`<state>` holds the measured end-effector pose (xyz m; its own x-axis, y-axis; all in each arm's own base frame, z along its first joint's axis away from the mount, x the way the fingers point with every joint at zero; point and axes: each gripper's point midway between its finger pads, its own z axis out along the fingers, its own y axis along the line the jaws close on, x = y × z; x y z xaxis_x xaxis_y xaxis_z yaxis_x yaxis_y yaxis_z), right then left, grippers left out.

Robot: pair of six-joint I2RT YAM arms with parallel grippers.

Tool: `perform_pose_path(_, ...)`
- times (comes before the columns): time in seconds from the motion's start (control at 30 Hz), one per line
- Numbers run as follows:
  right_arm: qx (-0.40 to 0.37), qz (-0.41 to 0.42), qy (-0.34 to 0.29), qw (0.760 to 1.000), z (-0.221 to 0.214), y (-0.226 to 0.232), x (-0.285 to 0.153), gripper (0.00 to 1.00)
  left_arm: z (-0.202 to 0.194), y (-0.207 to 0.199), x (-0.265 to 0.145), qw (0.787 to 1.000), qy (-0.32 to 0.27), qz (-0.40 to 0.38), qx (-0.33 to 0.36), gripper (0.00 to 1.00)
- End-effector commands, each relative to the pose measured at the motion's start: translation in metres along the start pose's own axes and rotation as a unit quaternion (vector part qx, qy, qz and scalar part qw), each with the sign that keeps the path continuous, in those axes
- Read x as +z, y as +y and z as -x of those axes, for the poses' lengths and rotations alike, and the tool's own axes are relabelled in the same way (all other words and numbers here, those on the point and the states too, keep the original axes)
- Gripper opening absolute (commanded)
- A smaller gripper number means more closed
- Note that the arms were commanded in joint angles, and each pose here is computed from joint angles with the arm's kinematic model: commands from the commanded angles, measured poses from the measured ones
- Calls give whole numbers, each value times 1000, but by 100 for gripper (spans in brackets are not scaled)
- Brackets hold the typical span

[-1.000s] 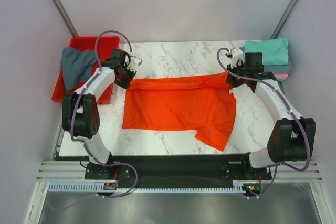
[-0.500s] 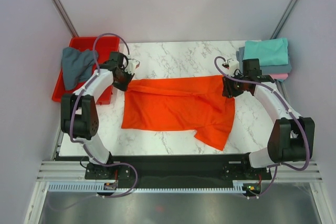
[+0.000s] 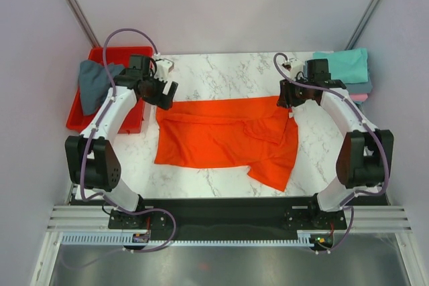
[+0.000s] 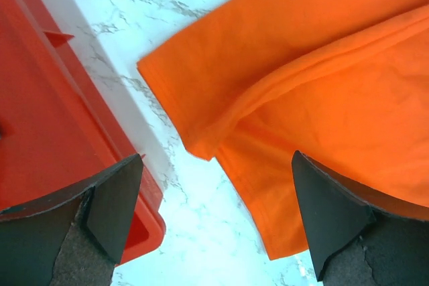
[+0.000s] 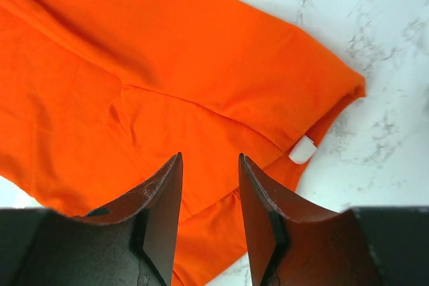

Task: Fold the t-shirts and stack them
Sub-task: Fold the tshirt

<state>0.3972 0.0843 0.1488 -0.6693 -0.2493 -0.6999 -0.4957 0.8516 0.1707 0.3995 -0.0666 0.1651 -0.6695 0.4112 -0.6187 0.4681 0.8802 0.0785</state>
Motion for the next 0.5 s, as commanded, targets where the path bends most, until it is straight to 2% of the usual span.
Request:
perform_pose_path(0.0, 22, 18, -26, 999, 23, -3, 19, 46, -15, -17, -3, 999, 25, -33, -27, 99)
perform_pose_path(0.2, 30, 21, -19, 999, 27, -14, 39, 46, -29, -24, 10, 997, 51, -45, -27, 99)
perform_pose_path(0.27, 32, 22, -16, 999, 25, -18, 48, 46, -35, -26, 26, 996, 71, -53, -29, 99)
perform_pose_path(0.3, 33, 23, -14, 999, 24, -20, 51, 46, -30, -29, 35, 994, 65, -59, -62, 99)
perform_pose_path(0.47, 48, 24, 0, 999, 16, -29, 72, 45, -27, -23, 71, 991, 88, -66, -72, 99)
